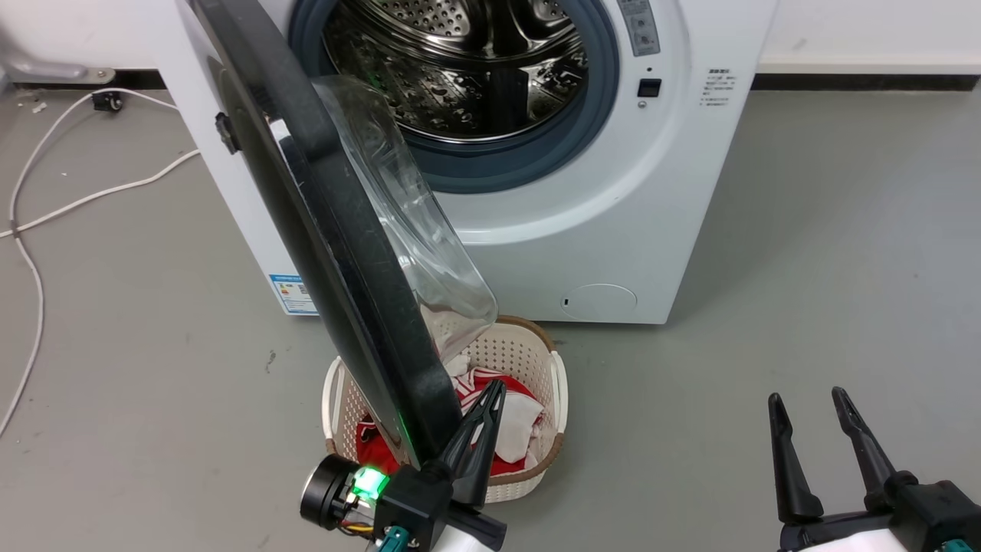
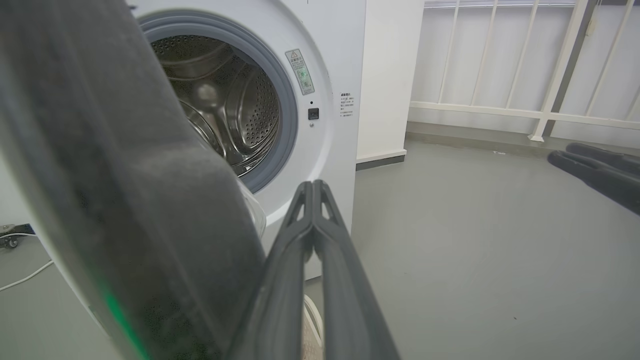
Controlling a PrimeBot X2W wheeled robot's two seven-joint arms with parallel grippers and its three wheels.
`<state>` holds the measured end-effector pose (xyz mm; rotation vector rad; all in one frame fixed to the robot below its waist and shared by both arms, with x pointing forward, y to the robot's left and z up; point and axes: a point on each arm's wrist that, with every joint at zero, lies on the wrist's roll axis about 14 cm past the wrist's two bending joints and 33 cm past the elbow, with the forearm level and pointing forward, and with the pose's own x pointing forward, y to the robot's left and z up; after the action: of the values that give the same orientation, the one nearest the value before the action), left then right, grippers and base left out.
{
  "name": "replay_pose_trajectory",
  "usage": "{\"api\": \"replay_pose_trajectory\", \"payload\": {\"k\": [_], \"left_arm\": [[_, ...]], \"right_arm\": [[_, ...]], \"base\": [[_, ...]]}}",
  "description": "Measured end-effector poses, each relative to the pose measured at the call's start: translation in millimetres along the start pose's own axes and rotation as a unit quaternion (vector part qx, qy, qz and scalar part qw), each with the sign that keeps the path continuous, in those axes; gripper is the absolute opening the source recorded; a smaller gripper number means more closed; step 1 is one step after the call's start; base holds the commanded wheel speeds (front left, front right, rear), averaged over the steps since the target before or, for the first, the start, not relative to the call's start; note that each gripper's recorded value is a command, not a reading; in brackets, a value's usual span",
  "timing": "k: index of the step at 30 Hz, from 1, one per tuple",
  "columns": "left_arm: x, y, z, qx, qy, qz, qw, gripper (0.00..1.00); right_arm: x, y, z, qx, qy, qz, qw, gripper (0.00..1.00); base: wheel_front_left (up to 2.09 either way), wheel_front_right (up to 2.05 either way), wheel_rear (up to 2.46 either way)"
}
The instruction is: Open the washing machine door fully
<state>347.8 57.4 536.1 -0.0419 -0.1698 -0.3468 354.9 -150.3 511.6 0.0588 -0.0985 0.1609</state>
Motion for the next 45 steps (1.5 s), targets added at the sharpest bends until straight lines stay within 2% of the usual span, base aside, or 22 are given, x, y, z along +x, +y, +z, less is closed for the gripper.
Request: {"api": "replay_pose_trajectory", "payload": {"k": [12, 22, 32, 38, 39, 45], "left_arm": [[-27.2, 27.5, 1.8, 0.005, 0.003, 0.061, 0.998, 0.0], [-65.5, 72.4, 4.8, 0.024, 0.01, 0.151, 0.988, 0.0], [-108.6, 138.8, 11.2, 0.052, 0.017, 0.271, 0.961, 0.0], [-136.6, 174.9, 11.4, 0.06, 0.028, 0.339, 0.938, 0.0], [-149.3, 192.0, 11.4, 0.059, 0.032, 0.37, 0.926, 0.0], [-155.7, 216.8, 8.7, 0.072, 0.044, 0.399, 0.913, 0.0]], "right_arm": [[3.8, 16.0, -3.5, 0.009, 0.005, 0.026, 1.0, 1.0], [19.2, 46.7, -7.9, 0.016, 0.009, 0.077, 0.997, 1.0], [31.4, 74.1, -21.4, 0.025, 0.027, 0.12, 0.992, 1.0], [37.4, 79.8, -29.2, 0.026, 0.036, 0.129, 0.991, 1.0], [40.2, 81.8, -34.0, 0.028, 0.041, 0.133, 0.99, 1.0], [47.6, 86.2, -43.6, 0.029, 0.051, 0.139, 0.989, 1.0]], "base": [[0.0, 0.0, 0.0], [0.0, 0.0, 0.0], [0.0, 0.0, 0.0], [0.0, 0.0, 0.0], [0.0, 0.0, 0.0], [0.0, 0.0, 0.0]]}}
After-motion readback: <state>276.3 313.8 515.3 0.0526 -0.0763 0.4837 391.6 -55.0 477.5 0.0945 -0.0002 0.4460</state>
